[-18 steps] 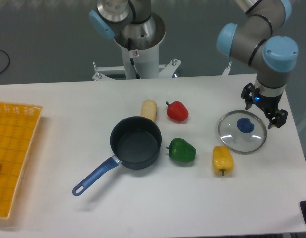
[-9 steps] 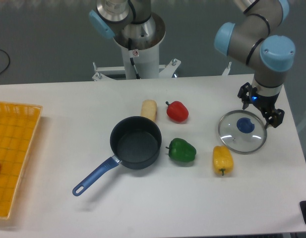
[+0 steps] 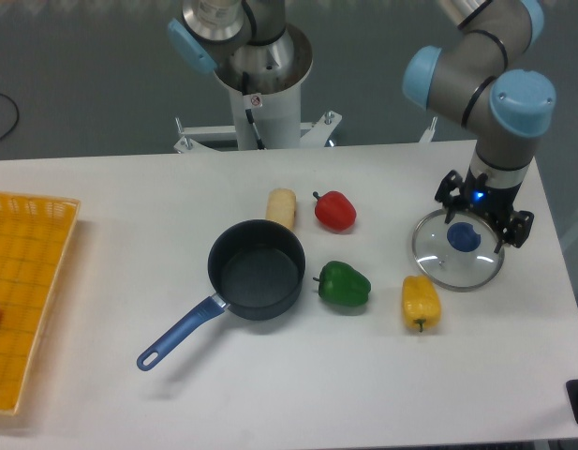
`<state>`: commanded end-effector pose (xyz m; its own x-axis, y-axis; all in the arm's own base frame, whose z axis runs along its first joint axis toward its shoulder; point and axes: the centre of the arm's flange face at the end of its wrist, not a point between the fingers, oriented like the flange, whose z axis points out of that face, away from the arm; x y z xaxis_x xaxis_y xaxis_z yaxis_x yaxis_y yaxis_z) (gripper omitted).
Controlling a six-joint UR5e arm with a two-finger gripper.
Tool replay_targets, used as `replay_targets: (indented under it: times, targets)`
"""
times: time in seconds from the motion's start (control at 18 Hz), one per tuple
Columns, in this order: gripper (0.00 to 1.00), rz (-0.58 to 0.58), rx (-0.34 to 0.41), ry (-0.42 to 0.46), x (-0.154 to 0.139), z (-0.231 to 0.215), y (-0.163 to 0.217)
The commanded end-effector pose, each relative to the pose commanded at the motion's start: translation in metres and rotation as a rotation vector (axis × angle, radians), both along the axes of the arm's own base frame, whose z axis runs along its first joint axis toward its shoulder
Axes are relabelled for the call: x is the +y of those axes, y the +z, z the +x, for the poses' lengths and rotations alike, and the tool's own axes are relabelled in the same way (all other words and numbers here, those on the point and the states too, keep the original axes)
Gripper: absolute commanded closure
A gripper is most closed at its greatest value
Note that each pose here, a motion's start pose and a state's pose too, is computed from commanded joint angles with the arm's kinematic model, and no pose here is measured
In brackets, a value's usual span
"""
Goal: Pick up the yellow pepper
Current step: 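Move the open gripper over the yellow pepper and descend onto it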
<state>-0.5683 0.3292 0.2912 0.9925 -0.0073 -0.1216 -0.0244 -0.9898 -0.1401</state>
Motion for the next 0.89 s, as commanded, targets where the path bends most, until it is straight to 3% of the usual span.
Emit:
replay_targets:
  times: [0.22, 0.5, 0.89]
  targets:
    - [0.0, 0.021, -0.047, 0.22, 0.006, -0.004, -0.013]
    - [0.0, 0.03, -0.103, 0.422, 0.015, -0.005, -0.037]
    - [0.0, 0.049, -0.086, 0.422, 0.056, 0.008, -0.048]
